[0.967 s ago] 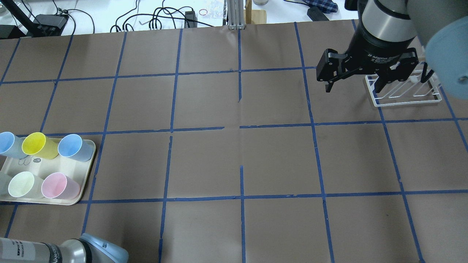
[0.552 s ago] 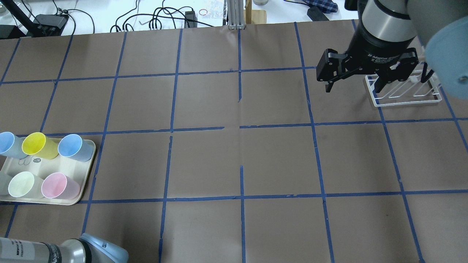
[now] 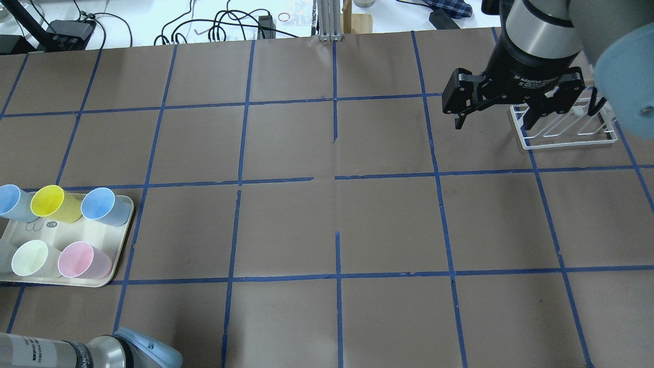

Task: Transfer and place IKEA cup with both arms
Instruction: 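Open the left gripper to release the white cup on the tray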

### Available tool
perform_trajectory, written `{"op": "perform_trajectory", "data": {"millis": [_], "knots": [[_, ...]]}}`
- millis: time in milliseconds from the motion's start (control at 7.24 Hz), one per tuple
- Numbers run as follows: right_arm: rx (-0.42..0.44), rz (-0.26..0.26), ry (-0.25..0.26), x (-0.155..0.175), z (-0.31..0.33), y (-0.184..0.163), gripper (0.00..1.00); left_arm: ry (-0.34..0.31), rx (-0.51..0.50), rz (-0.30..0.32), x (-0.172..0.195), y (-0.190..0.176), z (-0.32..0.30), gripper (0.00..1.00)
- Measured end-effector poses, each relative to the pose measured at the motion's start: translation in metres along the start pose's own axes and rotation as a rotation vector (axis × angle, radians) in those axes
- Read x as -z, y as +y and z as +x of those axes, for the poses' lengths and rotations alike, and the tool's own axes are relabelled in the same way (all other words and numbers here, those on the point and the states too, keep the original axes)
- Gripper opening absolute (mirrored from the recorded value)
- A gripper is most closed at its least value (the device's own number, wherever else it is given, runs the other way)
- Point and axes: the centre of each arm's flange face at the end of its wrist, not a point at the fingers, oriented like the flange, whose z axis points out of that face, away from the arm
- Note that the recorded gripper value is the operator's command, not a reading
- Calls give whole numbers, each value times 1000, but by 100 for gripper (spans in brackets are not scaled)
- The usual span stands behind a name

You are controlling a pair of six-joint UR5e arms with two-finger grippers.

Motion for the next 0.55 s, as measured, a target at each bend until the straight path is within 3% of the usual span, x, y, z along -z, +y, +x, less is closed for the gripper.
{"op": "perform_trajectory", "data": {"millis": [276,552], "knots": [[0,0,0,0,0,0,100,-28,-11,-39,44,-66,48,100],[0,0,0,0,0,0,100,-70,7,-116,75,-137,138,100]]}}
